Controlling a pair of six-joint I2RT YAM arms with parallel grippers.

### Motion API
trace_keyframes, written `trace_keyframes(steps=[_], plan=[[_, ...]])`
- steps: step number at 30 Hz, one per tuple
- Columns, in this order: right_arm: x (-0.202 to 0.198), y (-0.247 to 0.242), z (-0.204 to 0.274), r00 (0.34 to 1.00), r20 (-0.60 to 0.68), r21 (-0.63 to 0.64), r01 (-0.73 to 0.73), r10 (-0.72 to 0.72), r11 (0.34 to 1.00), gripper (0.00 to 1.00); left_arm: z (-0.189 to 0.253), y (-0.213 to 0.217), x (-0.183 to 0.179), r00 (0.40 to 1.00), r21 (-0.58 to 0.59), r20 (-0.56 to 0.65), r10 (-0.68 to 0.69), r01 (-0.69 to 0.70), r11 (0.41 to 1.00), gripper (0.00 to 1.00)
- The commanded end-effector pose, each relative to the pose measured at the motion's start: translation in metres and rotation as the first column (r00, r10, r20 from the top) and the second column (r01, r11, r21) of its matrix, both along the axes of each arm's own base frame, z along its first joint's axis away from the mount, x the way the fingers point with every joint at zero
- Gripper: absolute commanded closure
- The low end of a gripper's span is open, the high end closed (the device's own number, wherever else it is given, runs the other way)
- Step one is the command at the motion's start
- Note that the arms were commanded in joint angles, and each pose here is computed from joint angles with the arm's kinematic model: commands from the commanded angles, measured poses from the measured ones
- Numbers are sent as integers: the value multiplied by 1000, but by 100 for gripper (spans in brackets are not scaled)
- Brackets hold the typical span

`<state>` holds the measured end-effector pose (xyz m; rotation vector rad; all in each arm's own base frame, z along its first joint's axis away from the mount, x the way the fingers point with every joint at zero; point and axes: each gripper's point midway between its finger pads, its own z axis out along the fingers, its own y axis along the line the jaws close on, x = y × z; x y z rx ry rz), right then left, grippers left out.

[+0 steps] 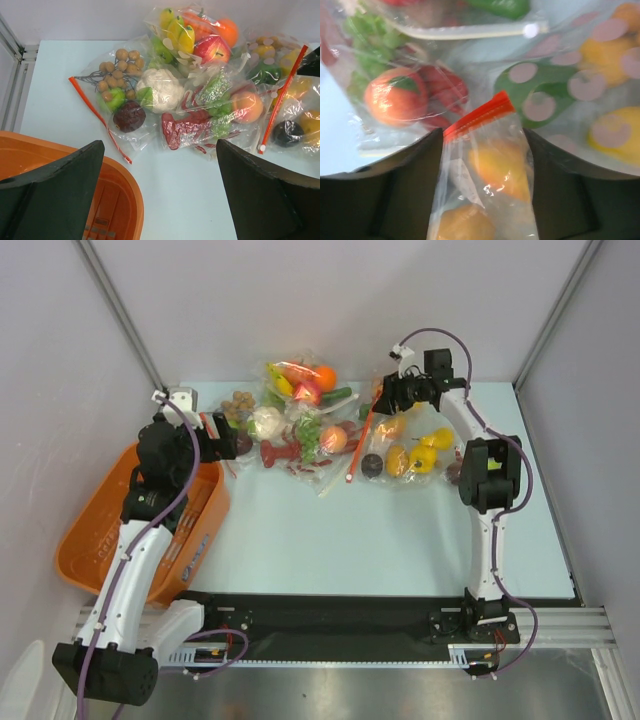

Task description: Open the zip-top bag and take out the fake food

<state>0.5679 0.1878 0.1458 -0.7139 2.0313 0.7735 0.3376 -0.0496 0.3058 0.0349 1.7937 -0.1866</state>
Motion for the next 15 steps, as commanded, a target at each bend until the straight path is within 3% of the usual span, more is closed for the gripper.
trace_keyframes(steps=[1,3,5,6,7,15], plan=[[-7,4,13,998,13,11,-58,57,998,44,10,-2,2,999,10,31,-25,25,1000,0],[-11,4,19,998,15,13,-55,55,998,73,12,-5,1,999,12,36,-41,40,999,0],[-14,4,39,997,57,20,-51,50,998,81,10,-6,1,998,14,37,-43,42,999,0],[-17,5,46,997,68,23,-48,46,999,93,10,-8,1,998,16,38,-48,47,999,0],[-22,5,44,998,49,30,-34,33,999,99,9,-12,1,997,21,41,-58,57,998,0],[-57,5,115,986,137,91,85,-97,992,100,-6,-74,-4,984,-23,-7,-178,178,984,0]])
